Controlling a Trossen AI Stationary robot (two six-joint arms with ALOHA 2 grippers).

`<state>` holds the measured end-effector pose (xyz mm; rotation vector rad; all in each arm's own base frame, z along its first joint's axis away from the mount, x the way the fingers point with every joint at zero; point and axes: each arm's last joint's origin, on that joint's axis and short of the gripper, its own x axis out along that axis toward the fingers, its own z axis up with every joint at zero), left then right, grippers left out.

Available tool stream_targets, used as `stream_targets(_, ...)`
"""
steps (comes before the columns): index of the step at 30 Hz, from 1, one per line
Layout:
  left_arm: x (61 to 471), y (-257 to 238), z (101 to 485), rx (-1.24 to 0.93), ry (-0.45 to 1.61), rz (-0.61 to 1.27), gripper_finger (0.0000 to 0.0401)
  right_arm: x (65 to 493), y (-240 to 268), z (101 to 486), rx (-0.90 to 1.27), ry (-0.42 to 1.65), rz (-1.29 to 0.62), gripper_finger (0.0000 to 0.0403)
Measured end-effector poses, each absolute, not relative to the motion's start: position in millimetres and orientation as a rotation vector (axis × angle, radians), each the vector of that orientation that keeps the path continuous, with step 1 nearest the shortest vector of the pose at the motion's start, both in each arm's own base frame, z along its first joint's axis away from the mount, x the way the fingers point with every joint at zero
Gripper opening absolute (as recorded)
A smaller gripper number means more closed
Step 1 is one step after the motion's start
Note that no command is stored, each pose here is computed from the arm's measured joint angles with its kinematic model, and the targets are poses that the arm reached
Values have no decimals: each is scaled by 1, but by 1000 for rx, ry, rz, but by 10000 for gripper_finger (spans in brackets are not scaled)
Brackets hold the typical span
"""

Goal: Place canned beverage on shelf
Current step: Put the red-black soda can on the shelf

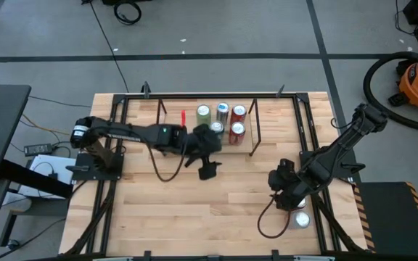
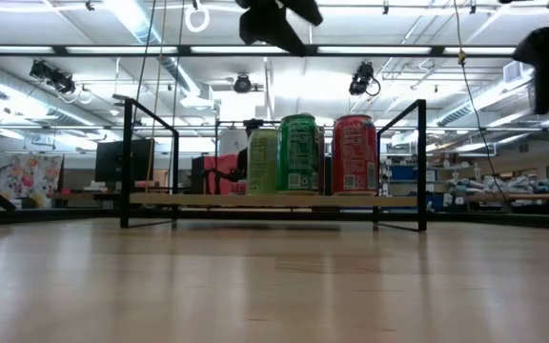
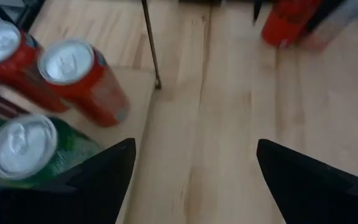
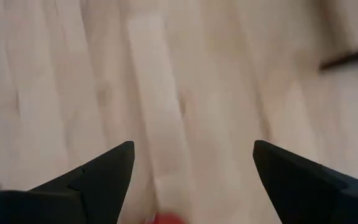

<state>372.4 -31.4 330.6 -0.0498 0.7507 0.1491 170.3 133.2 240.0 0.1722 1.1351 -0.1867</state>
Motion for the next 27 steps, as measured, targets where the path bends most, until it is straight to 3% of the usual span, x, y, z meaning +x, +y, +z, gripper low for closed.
stream_targets(6,368,-53,311,32,777,190,347,164,135,240,363,1307,-278,339)
stream_targets(15,370,-84,297,108,681,84,347,148,142,242,610,1453,-383,361)
stream_targets(27,372,-96,298,146,592,37,347,139,146,242,729,1458,-541,361)
